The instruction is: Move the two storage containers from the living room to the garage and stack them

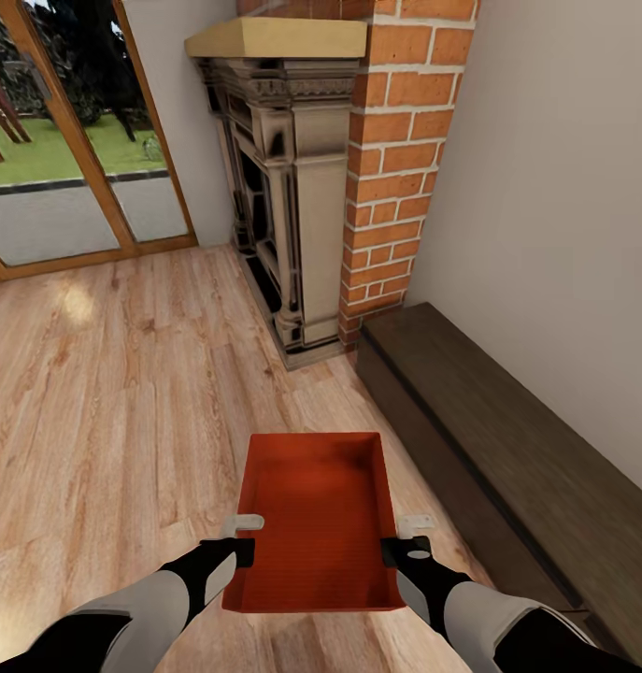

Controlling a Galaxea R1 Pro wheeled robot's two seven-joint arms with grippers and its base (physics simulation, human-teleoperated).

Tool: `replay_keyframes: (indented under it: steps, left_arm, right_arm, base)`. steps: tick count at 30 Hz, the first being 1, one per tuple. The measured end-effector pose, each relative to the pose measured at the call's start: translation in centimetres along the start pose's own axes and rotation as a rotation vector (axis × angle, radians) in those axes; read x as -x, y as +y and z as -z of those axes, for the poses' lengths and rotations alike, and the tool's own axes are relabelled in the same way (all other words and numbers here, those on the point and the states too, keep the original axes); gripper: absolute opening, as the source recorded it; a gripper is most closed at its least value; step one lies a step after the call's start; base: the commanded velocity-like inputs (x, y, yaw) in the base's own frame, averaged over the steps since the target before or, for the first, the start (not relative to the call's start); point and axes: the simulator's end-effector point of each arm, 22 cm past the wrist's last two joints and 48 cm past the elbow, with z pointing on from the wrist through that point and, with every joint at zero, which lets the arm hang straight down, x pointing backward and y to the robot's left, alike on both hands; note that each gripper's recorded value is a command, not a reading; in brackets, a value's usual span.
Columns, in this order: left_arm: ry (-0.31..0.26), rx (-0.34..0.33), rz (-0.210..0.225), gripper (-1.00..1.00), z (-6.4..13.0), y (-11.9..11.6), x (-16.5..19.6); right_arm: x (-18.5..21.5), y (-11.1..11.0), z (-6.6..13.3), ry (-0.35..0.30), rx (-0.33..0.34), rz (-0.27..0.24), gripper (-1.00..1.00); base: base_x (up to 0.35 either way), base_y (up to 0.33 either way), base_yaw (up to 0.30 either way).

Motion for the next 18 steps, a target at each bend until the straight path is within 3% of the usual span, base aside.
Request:
replay_keyframes:
  steps: [18]
  left_arm:
    - [-0.016, -0.003, 0.002, -1.0, 0.57, -0.09, 0.79]
  right_arm:
    - [0.93, 0.4, 0.55, -0.017, 0.002, -0.005, -1.0]
  base:
    - [0.0, 0.0, -0.002]
